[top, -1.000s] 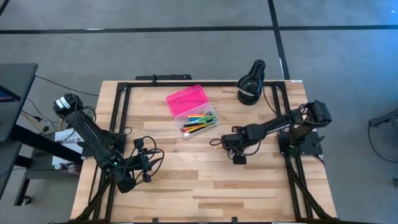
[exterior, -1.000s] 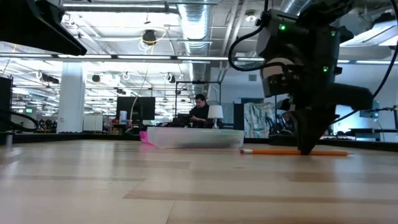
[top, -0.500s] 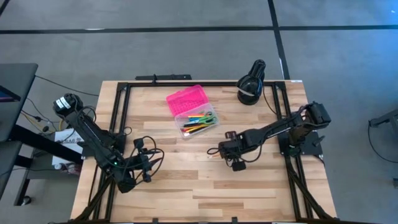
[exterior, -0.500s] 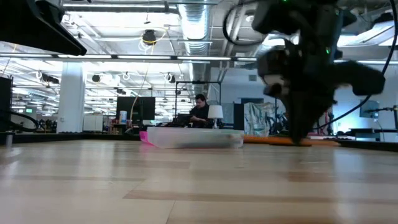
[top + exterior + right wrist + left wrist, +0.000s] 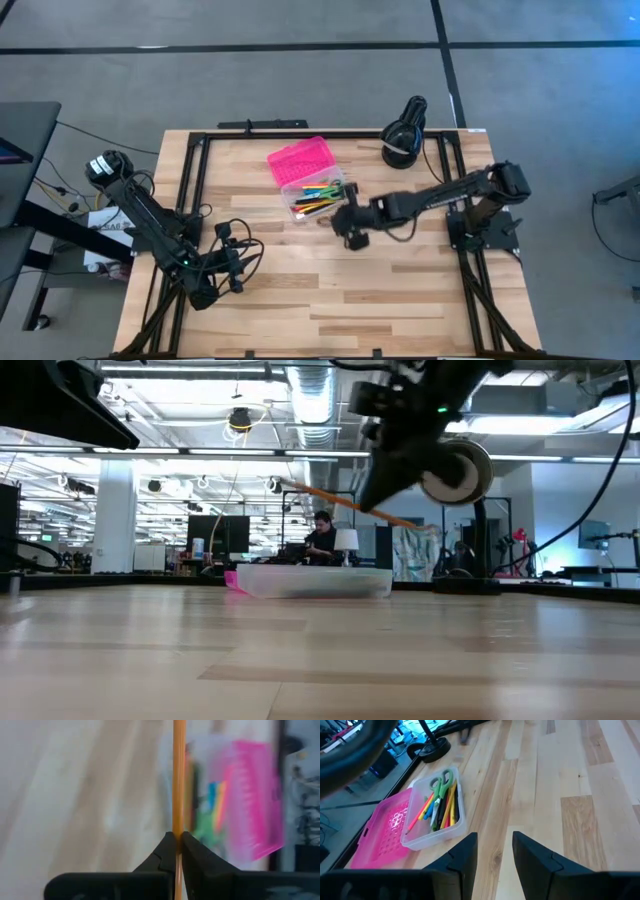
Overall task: Pick & place school supplies into a supply box
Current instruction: Put the orange pencil into the pink supply box
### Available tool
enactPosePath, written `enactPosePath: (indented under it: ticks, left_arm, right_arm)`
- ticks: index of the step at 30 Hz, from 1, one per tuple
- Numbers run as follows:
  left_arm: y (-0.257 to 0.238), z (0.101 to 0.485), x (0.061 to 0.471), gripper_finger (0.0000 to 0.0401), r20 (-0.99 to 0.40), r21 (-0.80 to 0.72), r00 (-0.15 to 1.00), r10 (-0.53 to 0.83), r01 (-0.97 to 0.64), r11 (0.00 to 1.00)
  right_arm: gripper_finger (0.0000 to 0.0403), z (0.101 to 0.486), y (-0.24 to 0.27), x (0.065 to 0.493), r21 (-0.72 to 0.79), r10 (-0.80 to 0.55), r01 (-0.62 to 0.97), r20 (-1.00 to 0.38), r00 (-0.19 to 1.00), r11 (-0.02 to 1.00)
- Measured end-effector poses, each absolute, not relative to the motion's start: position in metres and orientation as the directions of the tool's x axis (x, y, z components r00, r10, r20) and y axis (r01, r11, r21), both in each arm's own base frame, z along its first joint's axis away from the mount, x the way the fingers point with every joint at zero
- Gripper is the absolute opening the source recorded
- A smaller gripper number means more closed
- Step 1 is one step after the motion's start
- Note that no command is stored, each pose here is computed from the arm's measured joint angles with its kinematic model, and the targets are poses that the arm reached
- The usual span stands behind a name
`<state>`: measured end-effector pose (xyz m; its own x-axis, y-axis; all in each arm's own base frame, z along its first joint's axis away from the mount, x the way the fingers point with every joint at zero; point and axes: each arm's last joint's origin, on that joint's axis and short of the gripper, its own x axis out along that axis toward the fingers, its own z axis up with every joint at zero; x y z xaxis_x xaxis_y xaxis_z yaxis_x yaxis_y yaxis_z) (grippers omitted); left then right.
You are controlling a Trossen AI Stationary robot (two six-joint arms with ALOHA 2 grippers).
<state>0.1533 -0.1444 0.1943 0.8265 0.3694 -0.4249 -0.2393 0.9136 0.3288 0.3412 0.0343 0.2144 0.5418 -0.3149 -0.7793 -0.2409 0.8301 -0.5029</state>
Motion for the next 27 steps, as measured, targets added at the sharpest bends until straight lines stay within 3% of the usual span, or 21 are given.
enactPosePath:
  ticks: [7,13,22,27]
  left_arm:
    - [-0.144,0.194,0.153,0.0118,-0.425,0.331,0.826,0.37,-0.238,0.913]
    - [-0.144,0.194,0.153,0.0118,-0.426,0.335,0.825,0.371,-0.237,0.912]
    - [-0.144,0.194,0.153,0.0118,-0.427,0.342,0.824,0.372,-0.234,0.91]
    - [-0.144,0.194,0.153,0.0118,-0.429,0.34,0.824,0.371,-0.233,0.911]
  right_arm:
    - [0.0,0.208,-0.017,0.362,-0.493,-0.323,-0.141,-0.733,0.599,0.858]
    - [0.0,0.18,-0.052,0.378,-0.457,-0.347,-0.096,-0.78,0.52,0.884]
    - [0.0002,0.162,-0.06,0.408,-0.453,-0.352,-0.102,-0.798,0.489,0.885]
    - [0.0023,0.163,-0.062,0.414,-0.471,-0.388,-0.074,-0.798,0.462,0.879]
